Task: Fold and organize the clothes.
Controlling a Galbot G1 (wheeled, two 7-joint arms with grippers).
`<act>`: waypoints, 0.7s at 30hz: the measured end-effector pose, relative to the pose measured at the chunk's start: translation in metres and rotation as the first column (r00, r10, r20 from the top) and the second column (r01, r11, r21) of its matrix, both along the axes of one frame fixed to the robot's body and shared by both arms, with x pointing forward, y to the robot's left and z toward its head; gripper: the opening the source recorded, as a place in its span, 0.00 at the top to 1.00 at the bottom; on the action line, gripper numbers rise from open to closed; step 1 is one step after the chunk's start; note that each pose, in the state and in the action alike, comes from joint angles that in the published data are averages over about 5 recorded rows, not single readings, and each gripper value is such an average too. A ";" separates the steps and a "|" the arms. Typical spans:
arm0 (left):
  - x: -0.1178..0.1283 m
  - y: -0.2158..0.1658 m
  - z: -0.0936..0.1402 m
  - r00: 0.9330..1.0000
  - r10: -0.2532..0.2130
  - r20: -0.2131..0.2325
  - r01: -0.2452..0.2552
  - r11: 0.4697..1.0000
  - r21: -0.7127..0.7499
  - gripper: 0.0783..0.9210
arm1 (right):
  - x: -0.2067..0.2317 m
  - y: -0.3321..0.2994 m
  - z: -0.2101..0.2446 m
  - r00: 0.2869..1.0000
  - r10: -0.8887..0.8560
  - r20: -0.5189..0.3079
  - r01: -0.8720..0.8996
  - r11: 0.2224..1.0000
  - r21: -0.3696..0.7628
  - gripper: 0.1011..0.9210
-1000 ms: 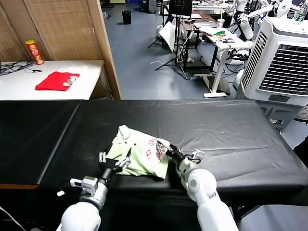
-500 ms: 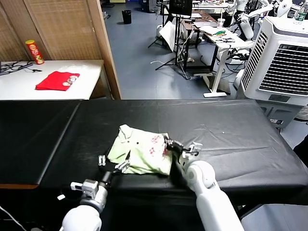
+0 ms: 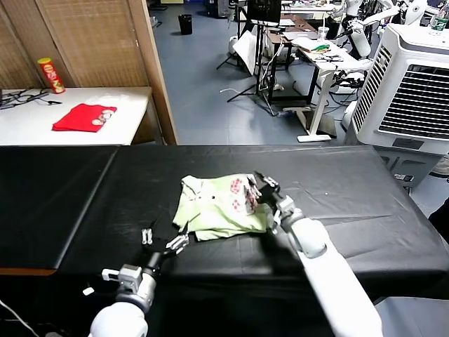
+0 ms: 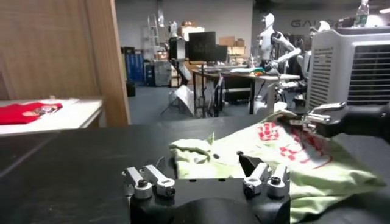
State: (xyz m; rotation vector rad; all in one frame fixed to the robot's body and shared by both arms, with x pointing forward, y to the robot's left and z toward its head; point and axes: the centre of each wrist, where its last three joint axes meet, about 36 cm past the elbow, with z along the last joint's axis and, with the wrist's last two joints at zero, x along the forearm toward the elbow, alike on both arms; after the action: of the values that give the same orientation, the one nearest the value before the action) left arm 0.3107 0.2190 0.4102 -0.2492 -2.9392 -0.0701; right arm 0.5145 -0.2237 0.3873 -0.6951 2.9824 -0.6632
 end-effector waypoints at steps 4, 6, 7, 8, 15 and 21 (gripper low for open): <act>-0.002 0.001 -0.005 1.000 0.010 0.012 -0.010 1.000 -0.002 0.15 | -0.031 -0.018 0.001 0.998 -0.005 0.056 0.007 0.999 -0.033 0.30; -0.004 0.002 -0.009 1.000 0.013 0.025 -0.013 1.000 -0.008 0.15 | -0.053 -0.023 0.001 0.998 -0.018 0.067 0.019 1.000 -0.022 0.21; -0.005 0.004 -0.010 0.999 0.012 0.030 -0.012 1.000 -0.009 0.15 | -0.065 -0.025 0.001 0.997 -0.028 0.070 0.029 0.999 -0.013 0.18; -0.007 0.005 -0.012 0.999 0.010 0.030 -0.010 1.000 -0.008 0.15 | -0.077 -0.026 0.001 0.996 -0.043 0.072 0.043 0.999 -0.002 0.16; -0.019 0.016 -0.008 1.000 0.028 0.015 -0.028 0.999 0.026 0.15 | -0.164 -0.030 0.000 0.978 -0.210 -0.013 0.210 0.971 0.115 0.15; -0.037 0.024 -0.004 0.999 0.035 0.013 -0.035 0.998 0.043 0.15 | -0.236 -0.024 -0.002 0.939 -0.317 -0.132 0.337 0.923 0.187 0.15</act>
State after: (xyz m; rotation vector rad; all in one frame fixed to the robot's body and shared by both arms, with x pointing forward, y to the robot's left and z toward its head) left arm 0.2736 0.2432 0.4066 -0.1915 -2.9494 -0.1305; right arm 0.2780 -0.2479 0.3855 -0.2231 3.2295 -0.3199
